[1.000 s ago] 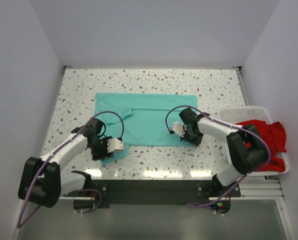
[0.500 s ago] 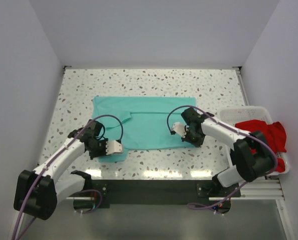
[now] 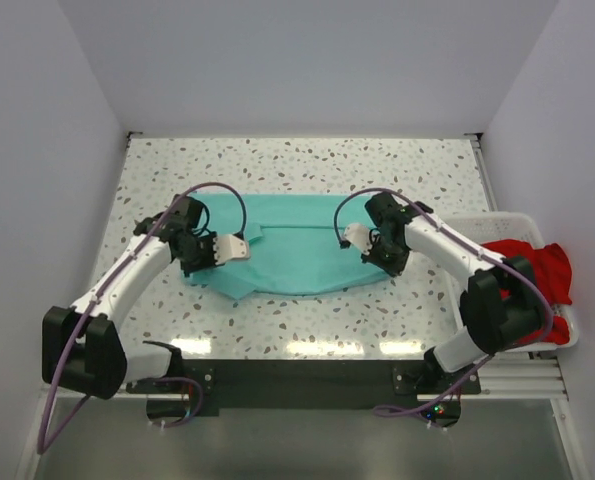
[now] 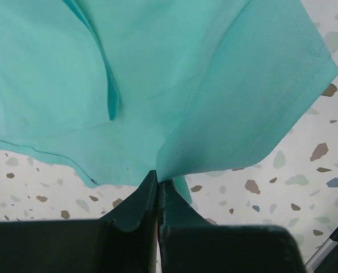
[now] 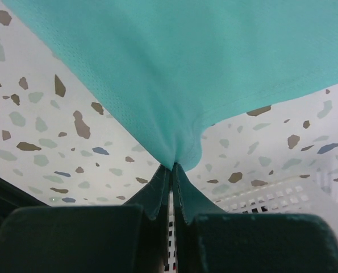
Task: Fold and stack the t-shirts
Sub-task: Fold the tshirt
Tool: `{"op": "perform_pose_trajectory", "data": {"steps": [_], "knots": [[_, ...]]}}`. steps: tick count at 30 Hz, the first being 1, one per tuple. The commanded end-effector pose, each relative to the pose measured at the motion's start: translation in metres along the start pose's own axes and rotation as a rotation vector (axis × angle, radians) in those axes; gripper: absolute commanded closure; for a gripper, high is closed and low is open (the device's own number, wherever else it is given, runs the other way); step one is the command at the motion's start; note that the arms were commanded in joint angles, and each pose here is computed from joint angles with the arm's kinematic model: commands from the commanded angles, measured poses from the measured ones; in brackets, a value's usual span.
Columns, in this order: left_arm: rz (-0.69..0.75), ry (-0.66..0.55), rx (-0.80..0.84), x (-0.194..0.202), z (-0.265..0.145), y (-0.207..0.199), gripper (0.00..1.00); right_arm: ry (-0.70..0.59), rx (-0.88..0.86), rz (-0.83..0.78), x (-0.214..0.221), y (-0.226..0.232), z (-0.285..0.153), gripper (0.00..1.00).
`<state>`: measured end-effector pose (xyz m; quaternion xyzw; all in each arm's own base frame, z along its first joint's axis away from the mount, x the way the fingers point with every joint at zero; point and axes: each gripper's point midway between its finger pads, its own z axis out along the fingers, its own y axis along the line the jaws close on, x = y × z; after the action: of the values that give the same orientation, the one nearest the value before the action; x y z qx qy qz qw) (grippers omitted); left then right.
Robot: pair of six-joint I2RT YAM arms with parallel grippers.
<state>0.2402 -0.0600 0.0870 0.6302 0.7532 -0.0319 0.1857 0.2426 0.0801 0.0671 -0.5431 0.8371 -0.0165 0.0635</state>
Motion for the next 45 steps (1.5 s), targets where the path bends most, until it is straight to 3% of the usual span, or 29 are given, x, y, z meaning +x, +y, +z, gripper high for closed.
{"op": "perform_pose_trajectory", "data": {"steps": [1,15,45], "knots": [[0.002,-0.023,-0.099,-0.011,-0.013,0.044,1.0,0.014,-0.02,0.012,0.002,-0.017,-0.005,1.0],[0.003,-0.058,-0.219,-0.03,-0.015,0.124,1.0,-0.044,-0.032,0.069,-0.02,-0.072,-0.003,1.0],[-0.053,-0.016,-0.205,-0.01,0.024,0.162,1.0,0.002,-0.015,0.077,-0.03,-0.123,0.021,1.0]]}}
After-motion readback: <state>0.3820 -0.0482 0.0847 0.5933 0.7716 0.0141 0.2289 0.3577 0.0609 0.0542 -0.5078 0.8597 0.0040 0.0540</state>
